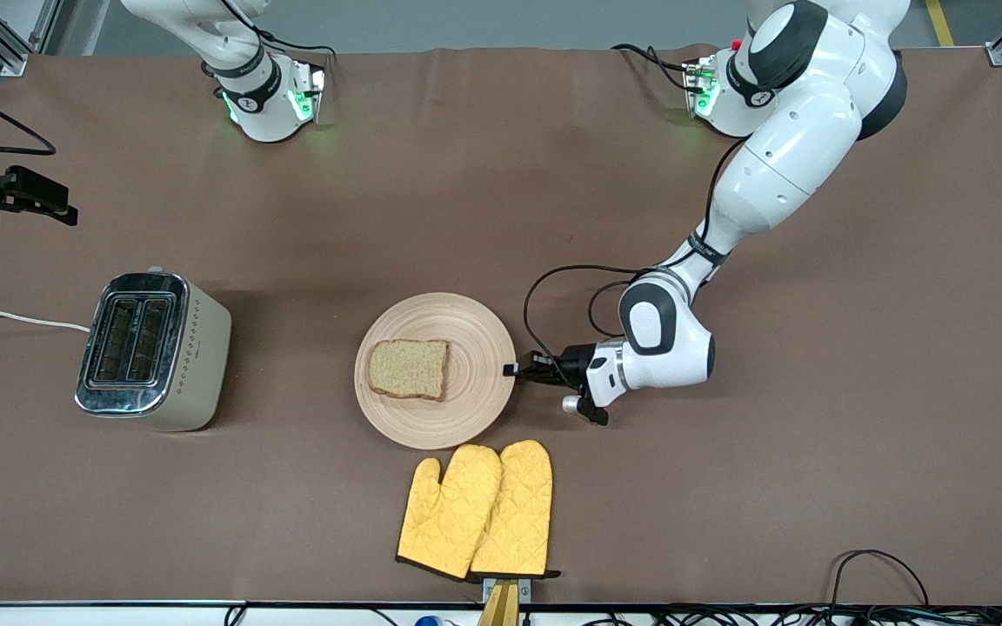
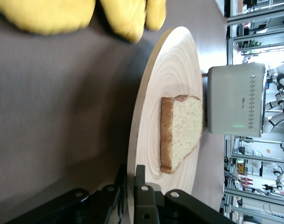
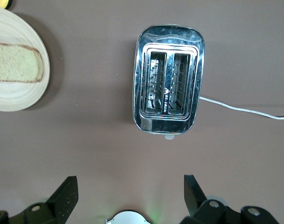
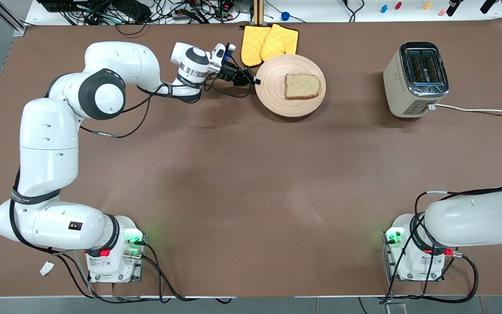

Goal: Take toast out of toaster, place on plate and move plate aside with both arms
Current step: 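Grip the wooden plate rim with the left gripper, then drag the plate with the left gripper away from the oven mitts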

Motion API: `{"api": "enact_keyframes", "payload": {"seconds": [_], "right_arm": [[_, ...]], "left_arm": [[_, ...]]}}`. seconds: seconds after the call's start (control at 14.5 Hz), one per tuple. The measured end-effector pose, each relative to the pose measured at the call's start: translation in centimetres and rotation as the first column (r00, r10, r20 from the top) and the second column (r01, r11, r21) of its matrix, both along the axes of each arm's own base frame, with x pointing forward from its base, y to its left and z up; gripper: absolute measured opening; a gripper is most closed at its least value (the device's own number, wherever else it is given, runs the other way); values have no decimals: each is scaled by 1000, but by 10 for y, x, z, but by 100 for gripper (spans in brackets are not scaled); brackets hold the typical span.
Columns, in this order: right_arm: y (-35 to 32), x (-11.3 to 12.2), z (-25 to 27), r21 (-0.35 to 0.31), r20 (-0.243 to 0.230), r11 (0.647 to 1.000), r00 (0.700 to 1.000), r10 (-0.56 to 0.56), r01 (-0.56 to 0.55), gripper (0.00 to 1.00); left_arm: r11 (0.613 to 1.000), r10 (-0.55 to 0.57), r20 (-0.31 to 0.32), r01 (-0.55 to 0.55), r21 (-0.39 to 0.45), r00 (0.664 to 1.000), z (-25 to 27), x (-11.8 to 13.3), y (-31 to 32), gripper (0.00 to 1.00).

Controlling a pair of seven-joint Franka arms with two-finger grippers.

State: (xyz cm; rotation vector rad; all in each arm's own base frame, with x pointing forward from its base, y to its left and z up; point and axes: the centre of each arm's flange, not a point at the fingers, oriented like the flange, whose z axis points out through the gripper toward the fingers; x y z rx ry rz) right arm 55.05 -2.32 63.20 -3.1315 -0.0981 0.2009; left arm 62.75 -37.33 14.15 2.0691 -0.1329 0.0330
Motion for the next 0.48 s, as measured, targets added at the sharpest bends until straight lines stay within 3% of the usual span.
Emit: {"api": "enact_keyframes", "payload": {"seconds": [0.48], "right_arm": [[4,0,0,1,-3,1000,1000,8,-8,100]], "left_arm": [[993,117,59,-117,4,991,104,54,54,9]]}}
